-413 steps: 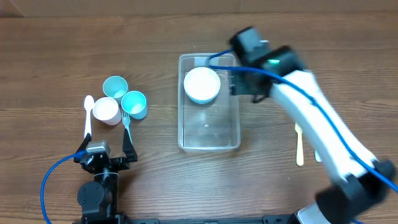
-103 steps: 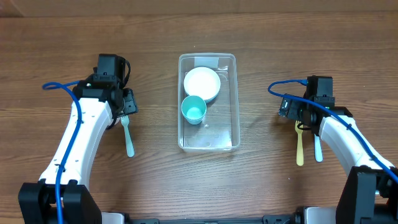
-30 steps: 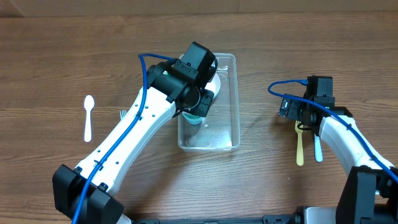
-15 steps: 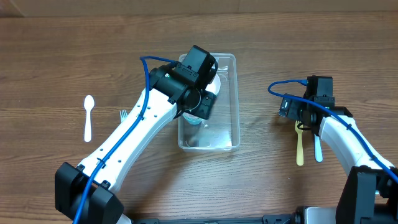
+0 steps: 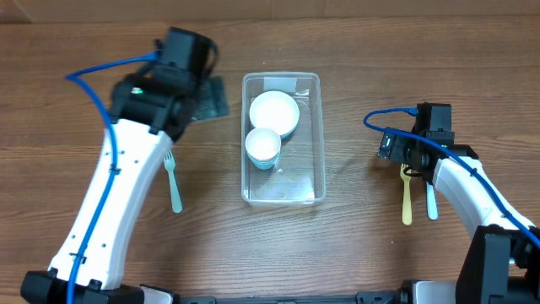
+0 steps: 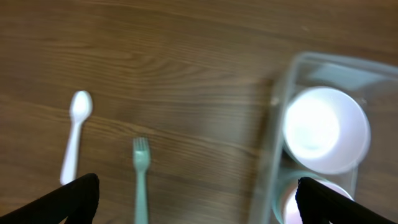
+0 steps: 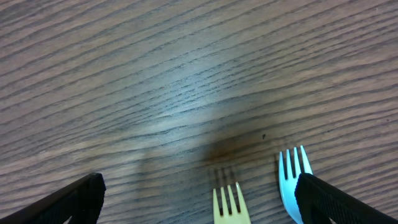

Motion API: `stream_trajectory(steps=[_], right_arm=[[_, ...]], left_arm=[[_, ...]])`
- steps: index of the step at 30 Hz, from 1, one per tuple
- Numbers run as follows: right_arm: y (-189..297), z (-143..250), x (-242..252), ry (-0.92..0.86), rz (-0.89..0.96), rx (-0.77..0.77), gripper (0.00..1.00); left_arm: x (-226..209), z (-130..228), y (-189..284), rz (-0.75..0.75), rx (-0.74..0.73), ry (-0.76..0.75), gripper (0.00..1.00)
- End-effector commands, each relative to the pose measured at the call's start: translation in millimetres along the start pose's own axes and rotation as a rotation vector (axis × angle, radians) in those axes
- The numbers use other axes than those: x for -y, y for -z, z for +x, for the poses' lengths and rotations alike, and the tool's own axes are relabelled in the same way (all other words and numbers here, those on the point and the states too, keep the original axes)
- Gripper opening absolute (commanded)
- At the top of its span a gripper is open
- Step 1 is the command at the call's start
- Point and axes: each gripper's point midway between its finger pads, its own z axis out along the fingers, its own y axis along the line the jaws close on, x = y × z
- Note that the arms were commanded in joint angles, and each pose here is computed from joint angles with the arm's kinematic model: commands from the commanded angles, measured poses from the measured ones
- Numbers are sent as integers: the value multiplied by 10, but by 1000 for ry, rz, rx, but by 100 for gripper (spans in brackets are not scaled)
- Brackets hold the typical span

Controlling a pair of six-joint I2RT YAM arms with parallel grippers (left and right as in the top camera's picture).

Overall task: Pack container
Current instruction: 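Move right gripper down to the yellow fork and grasp its handle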

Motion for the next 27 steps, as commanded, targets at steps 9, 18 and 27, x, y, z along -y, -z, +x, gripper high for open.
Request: stream_trajectory(steps=[9, 18, 27], right_arm=[[-14, -12, 29, -3, 12, 5, 100], [5, -313, -38, -16, -17, 127, 100], [100, -141, -472, -8, -275, 25, 100]], left_arm=[[-275, -90, 73, -56, 15, 79, 100], [-275, -90, 73, -56, 15, 79, 100], [-275, -90, 73, -56, 15, 79, 100]])
